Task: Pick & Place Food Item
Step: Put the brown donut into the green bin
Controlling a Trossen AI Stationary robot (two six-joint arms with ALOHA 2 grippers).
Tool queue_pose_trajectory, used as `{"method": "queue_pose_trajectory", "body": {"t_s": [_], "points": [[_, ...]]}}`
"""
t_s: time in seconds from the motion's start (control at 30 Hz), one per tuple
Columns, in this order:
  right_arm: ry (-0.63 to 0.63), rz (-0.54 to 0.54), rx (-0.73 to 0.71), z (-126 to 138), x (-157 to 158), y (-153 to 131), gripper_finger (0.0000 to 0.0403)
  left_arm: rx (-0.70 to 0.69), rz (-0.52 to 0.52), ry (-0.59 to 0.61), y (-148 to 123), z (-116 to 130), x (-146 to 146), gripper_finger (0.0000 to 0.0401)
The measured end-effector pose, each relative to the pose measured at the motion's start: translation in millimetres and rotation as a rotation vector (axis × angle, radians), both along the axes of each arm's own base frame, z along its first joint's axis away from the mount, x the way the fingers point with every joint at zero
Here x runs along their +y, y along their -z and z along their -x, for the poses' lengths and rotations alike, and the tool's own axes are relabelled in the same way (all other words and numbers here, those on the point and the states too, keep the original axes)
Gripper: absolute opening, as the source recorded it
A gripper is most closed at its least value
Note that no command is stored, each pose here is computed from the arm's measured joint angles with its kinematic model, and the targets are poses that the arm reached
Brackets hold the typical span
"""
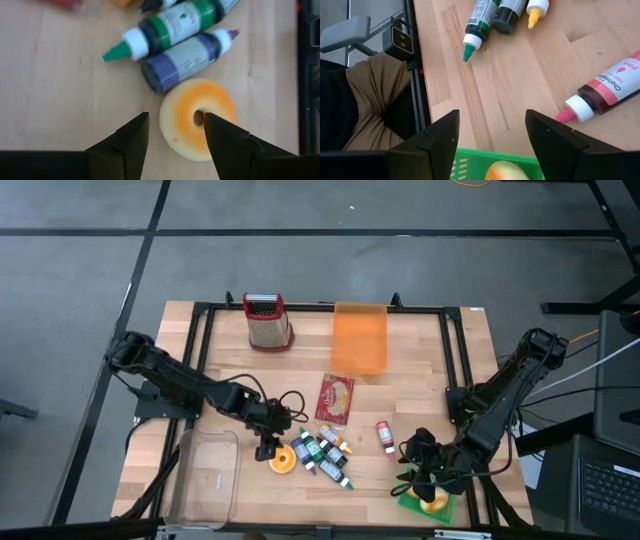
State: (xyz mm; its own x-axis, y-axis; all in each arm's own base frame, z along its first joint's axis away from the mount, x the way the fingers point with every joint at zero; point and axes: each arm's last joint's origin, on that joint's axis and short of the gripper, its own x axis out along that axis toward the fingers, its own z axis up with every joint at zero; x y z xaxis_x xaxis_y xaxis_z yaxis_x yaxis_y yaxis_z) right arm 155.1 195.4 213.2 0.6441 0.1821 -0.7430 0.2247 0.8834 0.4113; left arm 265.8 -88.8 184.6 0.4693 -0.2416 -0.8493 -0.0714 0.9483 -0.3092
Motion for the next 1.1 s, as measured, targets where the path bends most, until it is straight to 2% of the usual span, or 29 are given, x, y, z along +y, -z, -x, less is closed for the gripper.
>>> {"method": "queue_pose_trajectory", "body": {"t_s": [0.33,0.57,0.7,0.9,1.1], "points": [[-0.015,0.024,-0.012,-1,-1,0,0.0231,0.085,0.015,-0.026,37,-11,-16,0.0185],[-0.018,0.024,-0.011,-1,-1,0,0.0231,0.125,0.005,-0.034,50,-14,-28,0.0181],[-0.018,0.024,-0.011,-1,-1,0,0.0231,0.099,-0.058,-0.051,50,-13,-32,0.0139],[-0.005,0.029,-0.03,-1,-1,-1,0.023,0.055,-0.077,-0.066,43,-15,-33,0.0019],[-0.011,0.048,-0.099,-4,1,-4,0.023,-0.146,-0.111,-0.008,8,-37,-39,0.0018]]}}
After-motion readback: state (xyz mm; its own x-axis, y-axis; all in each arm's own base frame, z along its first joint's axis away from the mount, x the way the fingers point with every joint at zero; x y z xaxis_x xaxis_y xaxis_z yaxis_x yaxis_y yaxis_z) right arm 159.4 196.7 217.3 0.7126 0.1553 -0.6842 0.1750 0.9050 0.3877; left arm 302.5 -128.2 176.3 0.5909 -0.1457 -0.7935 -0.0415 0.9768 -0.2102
